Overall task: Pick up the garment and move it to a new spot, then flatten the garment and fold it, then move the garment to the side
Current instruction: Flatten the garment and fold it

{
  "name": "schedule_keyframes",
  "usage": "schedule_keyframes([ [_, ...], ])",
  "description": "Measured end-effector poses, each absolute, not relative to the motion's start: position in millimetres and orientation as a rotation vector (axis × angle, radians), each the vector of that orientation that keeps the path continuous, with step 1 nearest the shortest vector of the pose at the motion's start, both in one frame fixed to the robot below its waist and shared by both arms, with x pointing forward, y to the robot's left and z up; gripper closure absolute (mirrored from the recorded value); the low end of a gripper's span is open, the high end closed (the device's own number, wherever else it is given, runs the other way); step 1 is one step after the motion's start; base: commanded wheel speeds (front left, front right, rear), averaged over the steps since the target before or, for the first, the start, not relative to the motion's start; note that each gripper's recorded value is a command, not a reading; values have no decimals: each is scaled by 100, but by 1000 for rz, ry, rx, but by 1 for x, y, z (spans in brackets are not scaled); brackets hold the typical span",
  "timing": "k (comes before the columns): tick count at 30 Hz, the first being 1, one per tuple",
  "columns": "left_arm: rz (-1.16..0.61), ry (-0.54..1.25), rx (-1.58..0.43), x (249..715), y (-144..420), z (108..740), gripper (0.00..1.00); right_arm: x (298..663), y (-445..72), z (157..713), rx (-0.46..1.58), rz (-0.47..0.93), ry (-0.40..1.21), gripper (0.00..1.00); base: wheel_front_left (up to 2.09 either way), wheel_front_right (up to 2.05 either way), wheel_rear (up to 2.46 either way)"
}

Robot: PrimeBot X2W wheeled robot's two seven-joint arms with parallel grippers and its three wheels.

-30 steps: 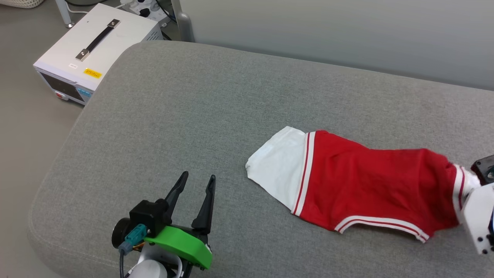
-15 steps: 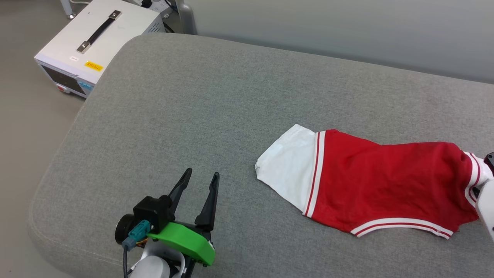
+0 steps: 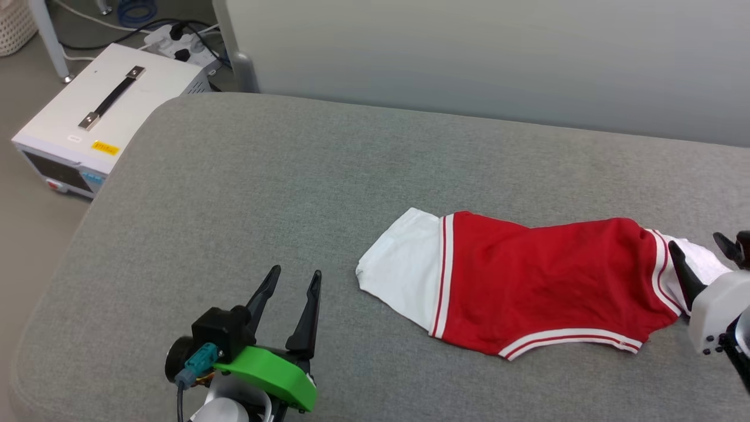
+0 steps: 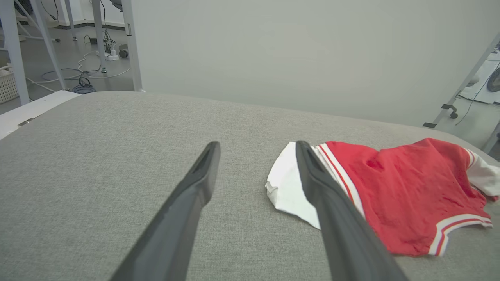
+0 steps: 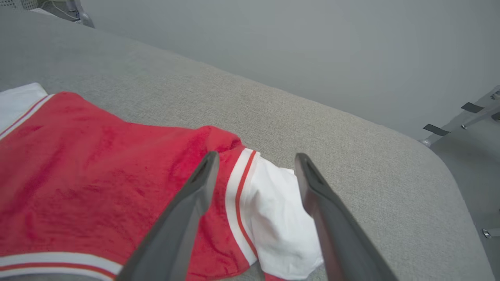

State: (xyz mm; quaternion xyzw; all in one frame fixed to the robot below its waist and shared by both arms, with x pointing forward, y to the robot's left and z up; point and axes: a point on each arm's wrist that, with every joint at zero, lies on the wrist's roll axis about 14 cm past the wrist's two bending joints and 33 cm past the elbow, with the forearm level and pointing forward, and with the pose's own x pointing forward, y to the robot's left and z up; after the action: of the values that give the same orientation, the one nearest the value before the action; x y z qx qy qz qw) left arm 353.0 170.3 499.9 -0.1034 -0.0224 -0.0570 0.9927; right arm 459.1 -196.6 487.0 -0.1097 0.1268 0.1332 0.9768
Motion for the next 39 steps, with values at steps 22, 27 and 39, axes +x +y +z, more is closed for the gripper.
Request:
schedule_keyframes([
  [22, -192, -81, -259, 365, 142, 513, 0, 382, -194, 490, 92, 116, 91, 0, 0, 0, 0],
  [27, -180, -66, -258, 364, 145, 508, 0, 384, -186, 463, 54, 160, 273, 0, 0, 0, 0],
  [39, -134, -18, -254, 362, 157, 492, 0, 393, -169, 408, -56, 251, 724, 0, 0, 0, 0],
])
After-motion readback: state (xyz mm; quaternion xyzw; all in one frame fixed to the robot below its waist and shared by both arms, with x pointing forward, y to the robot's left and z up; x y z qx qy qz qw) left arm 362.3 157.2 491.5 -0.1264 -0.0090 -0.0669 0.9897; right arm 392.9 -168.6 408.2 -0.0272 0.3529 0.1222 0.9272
